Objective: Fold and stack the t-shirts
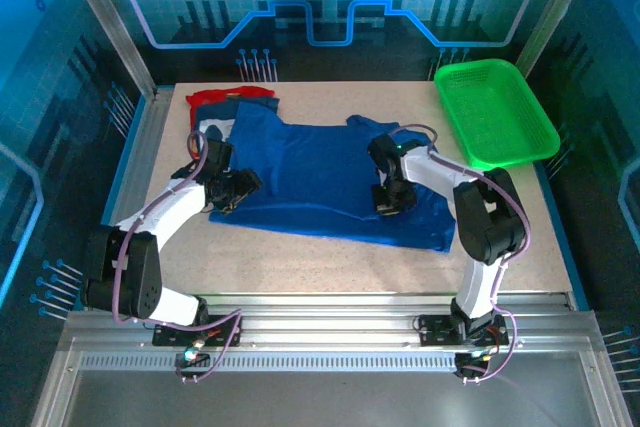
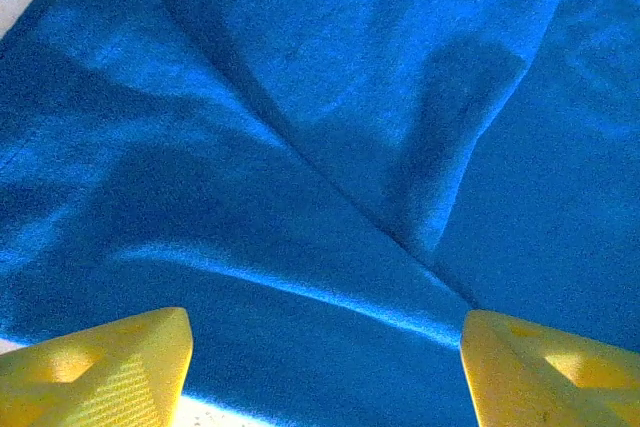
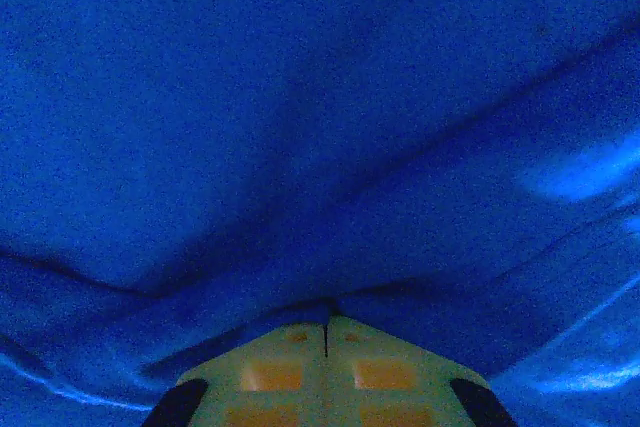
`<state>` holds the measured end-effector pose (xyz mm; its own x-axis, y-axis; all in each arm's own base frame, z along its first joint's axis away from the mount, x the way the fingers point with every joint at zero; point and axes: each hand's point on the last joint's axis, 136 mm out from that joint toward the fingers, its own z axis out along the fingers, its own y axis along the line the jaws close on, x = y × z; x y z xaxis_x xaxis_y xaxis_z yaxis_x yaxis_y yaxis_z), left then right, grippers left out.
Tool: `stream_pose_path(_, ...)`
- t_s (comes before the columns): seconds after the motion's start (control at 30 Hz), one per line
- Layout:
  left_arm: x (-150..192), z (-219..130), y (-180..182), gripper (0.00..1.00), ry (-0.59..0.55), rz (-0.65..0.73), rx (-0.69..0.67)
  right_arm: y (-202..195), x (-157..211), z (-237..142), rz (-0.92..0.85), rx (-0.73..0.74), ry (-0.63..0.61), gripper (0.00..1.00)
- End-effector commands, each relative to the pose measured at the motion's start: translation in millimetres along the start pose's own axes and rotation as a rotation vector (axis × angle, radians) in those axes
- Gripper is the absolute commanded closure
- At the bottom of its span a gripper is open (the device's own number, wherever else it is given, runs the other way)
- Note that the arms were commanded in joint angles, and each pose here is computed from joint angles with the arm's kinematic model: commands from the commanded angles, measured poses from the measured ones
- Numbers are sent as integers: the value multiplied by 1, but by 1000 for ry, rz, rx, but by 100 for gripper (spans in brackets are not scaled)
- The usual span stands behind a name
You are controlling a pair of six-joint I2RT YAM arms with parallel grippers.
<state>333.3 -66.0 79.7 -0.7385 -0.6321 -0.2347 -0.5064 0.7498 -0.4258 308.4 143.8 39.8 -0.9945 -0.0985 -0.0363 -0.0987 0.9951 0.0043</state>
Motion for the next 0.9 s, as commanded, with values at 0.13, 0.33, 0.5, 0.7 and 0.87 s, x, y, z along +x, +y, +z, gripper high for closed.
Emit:
stream_pose_path(0.13, 4, 1, 6, 27, 7, 29, -3, 8, -27, -3, -138, 56, -6, 100)
stream_pose_path(0.33, 11, 7, 7, 28, 41, 30, 3, 10, -56, 7, -239, 110, -8, 100)
stream_pose_path(0.5, 15, 10, 10, 28, 54, 32, 1, 25, -86, 5, -282, 84, -64, 100)
stream_pose_path(0.7, 17, 13, 12, 28, 63, 31, -2, 43, -102, 2, -324, 64, -116, 79)
stream_pose_path(0.87, 17, 13, 11, 28, 61, 35, 1, 30, -103, -18, -255, 90, -175, 55)
